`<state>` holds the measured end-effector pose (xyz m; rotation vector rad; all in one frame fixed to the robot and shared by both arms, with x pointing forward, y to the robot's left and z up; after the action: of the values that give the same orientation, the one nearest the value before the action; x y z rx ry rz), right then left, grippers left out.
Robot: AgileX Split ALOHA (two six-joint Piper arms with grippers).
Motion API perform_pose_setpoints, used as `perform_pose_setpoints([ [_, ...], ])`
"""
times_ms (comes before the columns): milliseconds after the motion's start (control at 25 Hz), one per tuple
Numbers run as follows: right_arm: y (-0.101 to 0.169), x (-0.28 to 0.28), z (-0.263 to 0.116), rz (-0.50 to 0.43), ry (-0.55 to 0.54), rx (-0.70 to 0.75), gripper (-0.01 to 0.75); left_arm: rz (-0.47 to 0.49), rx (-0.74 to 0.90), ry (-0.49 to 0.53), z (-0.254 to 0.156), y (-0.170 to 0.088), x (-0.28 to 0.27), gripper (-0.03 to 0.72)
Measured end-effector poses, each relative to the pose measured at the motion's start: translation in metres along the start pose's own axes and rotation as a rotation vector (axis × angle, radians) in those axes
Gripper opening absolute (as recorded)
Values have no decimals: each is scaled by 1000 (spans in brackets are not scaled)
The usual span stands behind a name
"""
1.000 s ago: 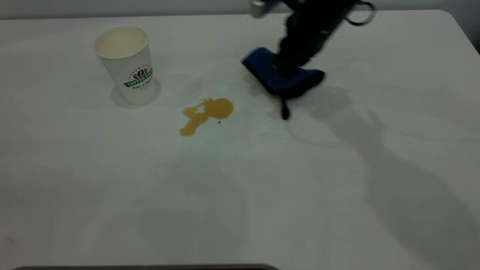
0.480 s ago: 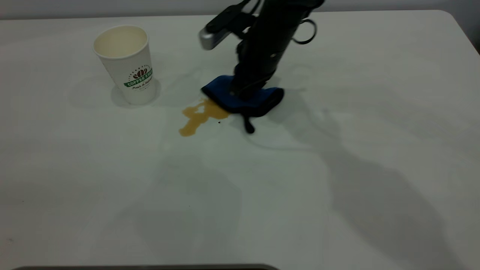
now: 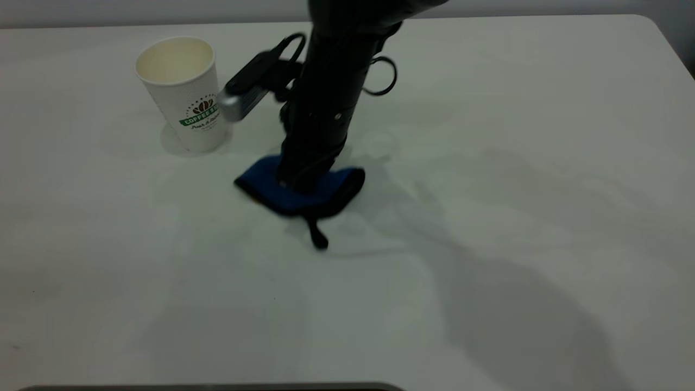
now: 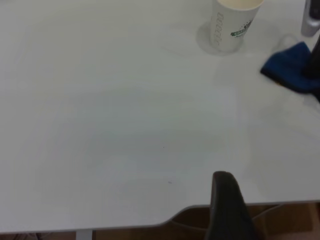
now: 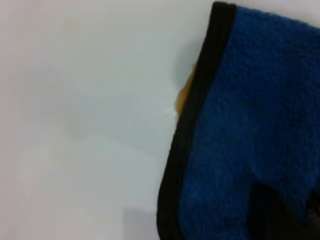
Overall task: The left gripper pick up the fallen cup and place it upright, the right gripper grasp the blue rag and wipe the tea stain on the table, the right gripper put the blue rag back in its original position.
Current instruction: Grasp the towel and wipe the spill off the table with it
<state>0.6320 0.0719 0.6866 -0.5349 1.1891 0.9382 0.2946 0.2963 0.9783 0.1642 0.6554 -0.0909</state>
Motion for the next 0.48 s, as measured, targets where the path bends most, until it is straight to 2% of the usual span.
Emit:
perform_pose_setpoints([
  [120, 12, 0, -12, 35, 75, -19, 36, 0, 0, 0, 0, 0, 0, 481],
  [240, 0, -1, -17, -7, 102, -17, 36, 0, 0, 0, 0, 0, 0, 481],
  [360, -36, -8, -19, -125, 87, 50, 36, 0, 0, 0, 0, 0, 0, 481],
  [480, -87, -19, -19, -268, 23, 151, 36, 0, 0, 0, 0, 0, 0, 481],
])
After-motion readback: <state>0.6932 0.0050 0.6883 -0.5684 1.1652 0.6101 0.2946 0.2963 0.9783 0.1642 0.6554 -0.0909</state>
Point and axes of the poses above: a point on each arm's last joint axis where the gripper is mounted, x pointing out along that axis toward the gripper, y along the wrist's bending axis when the last joint is at zero, z = x × y, the point moved 9 cm from there along x, pointing out along that axis toward the gripper, and after that the axes turned 10 degrees about x, right-handed, at the moved point
